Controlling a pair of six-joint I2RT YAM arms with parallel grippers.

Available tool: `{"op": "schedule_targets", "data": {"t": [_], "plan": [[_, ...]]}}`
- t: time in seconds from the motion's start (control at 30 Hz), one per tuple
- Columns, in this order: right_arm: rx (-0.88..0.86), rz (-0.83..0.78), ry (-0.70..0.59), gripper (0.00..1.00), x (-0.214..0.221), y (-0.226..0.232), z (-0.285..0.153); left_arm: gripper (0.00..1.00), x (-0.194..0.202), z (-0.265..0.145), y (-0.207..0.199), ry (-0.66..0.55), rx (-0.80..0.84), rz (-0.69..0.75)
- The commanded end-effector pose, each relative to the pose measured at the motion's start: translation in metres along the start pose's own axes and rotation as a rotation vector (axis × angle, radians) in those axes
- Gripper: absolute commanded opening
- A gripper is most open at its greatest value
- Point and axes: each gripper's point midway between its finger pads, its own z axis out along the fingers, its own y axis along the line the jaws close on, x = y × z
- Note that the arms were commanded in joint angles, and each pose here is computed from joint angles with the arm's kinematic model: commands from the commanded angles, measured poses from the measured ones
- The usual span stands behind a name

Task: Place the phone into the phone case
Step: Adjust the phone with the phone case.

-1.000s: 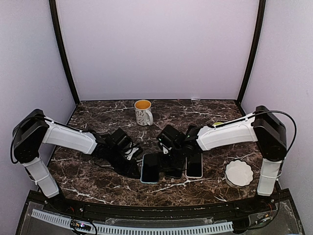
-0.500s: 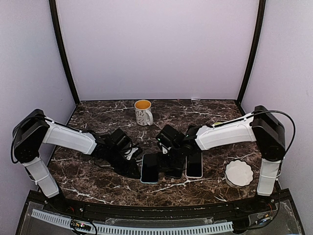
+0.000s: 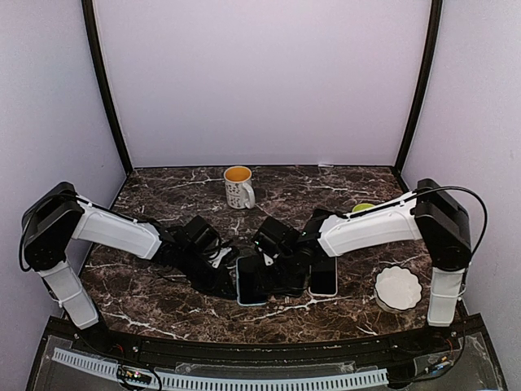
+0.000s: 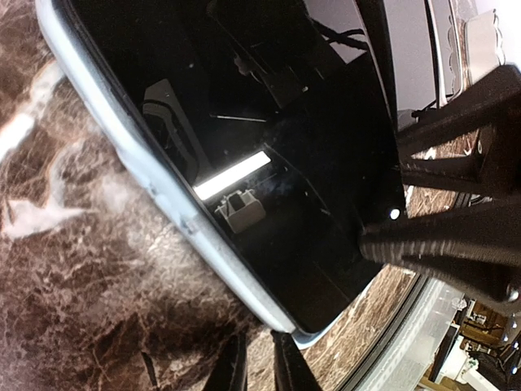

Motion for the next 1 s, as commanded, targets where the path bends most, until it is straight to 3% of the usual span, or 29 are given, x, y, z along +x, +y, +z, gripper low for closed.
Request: {"op": "schedule_targets", "data": {"t": [0.0, 0.3, 0.57, 0.97], "plan": [[0.077, -0.056, 0.058, 0.41, 0.016, -0.007, -0.005, 0.14, 0.028, 0.009, 0.026, 0.078, -0.112, -0.017], [0.069, -0.061, 0.048, 0.48, 0.016, -0.002, -0.018, 0.15, 0.029, 0.008, 0.029, 0.075, -0.132, -0.005], [0.056, -0.095, 0.058, 0.15, 0.017, 0.005, -0.009, 0.13, 0.031, 0.006, 0.033, 0.072, -0.150, -0.005], [-0.065, -0.089, 0.153, 0.05, 0.046, 0.028, 0.023, 0.10, 0.032, 0.012, 0.038, 0.067, -0.151, -0.013]]}}
